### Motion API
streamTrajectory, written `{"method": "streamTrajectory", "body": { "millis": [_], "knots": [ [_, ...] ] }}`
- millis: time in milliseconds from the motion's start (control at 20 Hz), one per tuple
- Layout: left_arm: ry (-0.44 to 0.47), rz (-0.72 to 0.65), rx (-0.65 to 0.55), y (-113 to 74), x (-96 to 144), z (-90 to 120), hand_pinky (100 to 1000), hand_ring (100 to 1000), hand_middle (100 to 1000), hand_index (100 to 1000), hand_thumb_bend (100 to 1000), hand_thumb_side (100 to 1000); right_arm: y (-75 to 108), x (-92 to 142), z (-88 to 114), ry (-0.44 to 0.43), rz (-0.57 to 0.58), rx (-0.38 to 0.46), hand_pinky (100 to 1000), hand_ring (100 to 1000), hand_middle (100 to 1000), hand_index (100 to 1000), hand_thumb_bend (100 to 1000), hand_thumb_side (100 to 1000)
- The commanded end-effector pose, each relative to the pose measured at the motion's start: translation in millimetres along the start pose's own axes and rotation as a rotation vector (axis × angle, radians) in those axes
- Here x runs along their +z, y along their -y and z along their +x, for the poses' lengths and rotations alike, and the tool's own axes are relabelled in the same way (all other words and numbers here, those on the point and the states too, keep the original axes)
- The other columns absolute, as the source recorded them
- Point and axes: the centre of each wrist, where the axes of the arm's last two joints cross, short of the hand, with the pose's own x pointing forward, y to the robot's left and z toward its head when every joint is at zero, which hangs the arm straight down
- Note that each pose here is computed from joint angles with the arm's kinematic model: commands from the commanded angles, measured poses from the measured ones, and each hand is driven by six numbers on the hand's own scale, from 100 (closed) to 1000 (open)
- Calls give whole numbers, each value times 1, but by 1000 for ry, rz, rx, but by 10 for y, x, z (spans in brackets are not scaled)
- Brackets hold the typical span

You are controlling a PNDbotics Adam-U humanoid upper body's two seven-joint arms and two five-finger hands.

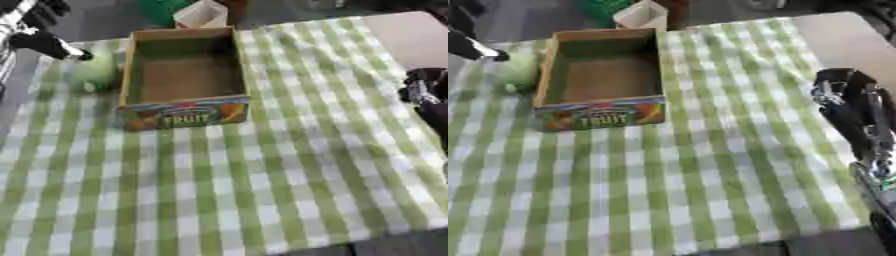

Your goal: Pick up objects on the table and place them in the box.

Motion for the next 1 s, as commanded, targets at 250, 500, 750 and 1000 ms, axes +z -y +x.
{"method": "streamTrajectory", "body": {
  "millis": [250, 500, 750, 1000],
  "knots": [
    [-68, 114, -75, 10, -43, -15, 698, 738, 756, 801, 820, 124, 61, -72, 85, 33, 8, 17, 600, 590, 563, 654, 100, 457],
    [-104, 133, -130, 156, -43, -23, 707, 748, 769, 815, 847, 173, 50, -77, 88, 35, 9, 12, 600, 591, 563, 654, 100, 459],
    [-151, 110, -179, 273, -37, -36, 719, 763, 782, 820, 857, 183, 40, -81, 91, 37, 9, 7, 600, 591, 562, 654, 100, 461],
    [-196, 48, -202, 386, -22, -74, 701, 748, 781, 819, 848, 165, 36, -83, 91, 38, 8, 4, 600, 592, 562, 655, 100, 465]
  ]
}}
